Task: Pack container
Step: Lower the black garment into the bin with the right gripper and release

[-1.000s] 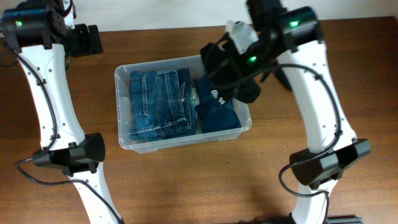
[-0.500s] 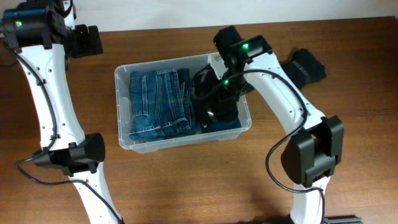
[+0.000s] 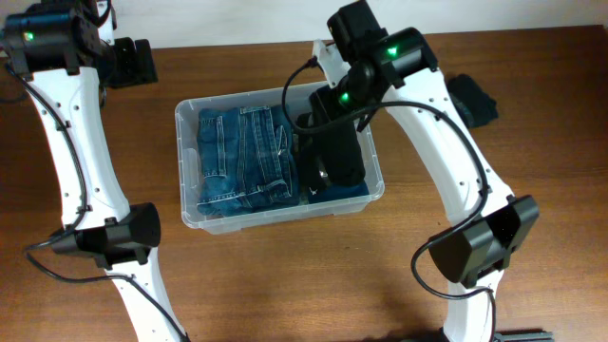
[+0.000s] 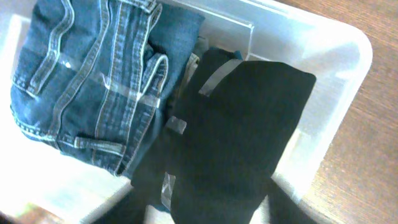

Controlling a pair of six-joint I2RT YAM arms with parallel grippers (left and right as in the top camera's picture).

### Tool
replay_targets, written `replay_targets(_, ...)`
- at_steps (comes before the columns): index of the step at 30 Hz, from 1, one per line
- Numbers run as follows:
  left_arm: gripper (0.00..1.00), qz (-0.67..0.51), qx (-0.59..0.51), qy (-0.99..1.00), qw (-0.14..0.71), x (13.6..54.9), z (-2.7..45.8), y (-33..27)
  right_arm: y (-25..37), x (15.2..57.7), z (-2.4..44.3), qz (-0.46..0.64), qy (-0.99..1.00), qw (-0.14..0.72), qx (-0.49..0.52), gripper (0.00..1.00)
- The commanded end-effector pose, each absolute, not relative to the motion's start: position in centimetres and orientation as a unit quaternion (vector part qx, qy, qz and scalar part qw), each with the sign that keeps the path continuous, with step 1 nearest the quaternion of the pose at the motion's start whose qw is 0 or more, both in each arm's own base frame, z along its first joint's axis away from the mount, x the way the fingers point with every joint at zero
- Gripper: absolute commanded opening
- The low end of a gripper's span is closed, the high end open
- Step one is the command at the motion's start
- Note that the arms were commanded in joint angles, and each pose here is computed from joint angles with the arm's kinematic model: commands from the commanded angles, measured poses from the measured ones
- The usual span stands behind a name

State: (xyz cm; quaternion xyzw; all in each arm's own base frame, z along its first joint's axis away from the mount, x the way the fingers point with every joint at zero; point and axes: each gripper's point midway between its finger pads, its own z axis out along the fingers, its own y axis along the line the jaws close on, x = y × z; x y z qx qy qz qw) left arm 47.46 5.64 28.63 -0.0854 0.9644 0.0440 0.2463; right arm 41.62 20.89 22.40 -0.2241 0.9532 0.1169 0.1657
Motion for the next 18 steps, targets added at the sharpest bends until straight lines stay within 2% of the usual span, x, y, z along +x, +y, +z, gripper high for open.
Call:
replay_targets(1,0.99,0.051,-0.082,0.963,0.251,47.2,29.1,6.1,21.0,40.8,21.9,0.113,0.957,0.150,-0.223,0.08)
replay_targets(2,0.99,0.051,-0.082,0.963,0.251,47.2,29.1,6.1,21.1,40.5,21.3,0.118,0.957,0.140,-0.224,0.04)
replay_targets(9,0.99,0.051,-0.082,0.963,0.251,47.2,29.1,6.1,20.6,38.9,15.6,0.111,0.969,0.073,-0.207,0.04)
replay_targets(18,0.99,0.051,-0.082,0.963,0.251,47.2,29.1,6.1,20.3,38.8,8.1,0.105,0.972,0.059,-0.202,0.05)
